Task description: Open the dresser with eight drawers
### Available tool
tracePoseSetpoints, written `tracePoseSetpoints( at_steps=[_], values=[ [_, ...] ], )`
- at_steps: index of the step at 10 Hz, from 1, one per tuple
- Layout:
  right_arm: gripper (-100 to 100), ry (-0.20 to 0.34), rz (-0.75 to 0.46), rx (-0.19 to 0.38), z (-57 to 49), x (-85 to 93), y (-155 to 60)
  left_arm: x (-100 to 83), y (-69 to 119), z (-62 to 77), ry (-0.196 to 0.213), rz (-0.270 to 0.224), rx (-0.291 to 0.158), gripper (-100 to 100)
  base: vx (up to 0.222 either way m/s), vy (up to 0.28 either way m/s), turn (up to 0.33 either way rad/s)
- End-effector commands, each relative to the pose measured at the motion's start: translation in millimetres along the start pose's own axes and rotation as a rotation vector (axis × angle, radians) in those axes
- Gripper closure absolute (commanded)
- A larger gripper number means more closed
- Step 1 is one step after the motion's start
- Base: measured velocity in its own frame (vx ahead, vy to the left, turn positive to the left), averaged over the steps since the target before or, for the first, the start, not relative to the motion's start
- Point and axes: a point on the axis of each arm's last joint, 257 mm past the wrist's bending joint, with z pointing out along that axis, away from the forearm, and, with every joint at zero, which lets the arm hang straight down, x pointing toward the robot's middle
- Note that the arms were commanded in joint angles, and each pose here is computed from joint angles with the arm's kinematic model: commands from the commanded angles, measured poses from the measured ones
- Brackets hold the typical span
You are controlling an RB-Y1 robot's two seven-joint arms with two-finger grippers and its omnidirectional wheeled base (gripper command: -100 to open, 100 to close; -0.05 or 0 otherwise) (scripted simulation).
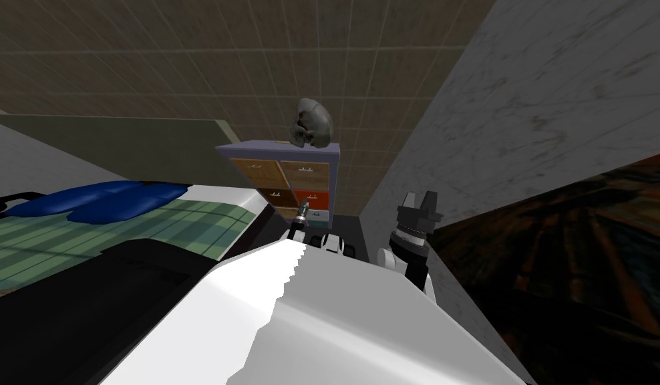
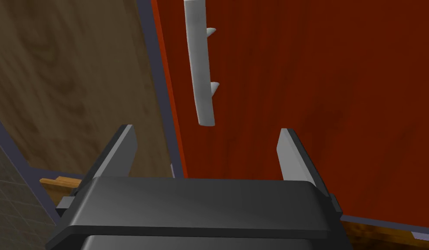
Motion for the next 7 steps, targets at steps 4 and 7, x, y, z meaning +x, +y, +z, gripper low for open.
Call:
tracePoseSetpoints(
  at_steps=[4, 7],
  values=[
    [0, 0.0, 0.0, 0.0, 0.0, 0.0, 0.0, 17.4, 4.5, 3.7, -0.036, -0.068, -0.023, -100, 0.024, -0.025, 0.001],
    [0, 0.0, 0.0, 0.0, 0.0, 0.0, 0.0, 18.2, 1.7, 8.3, -0.036, -0.067, -0.021, -100, 0.046, 0.006, 0.0]
  ],
)
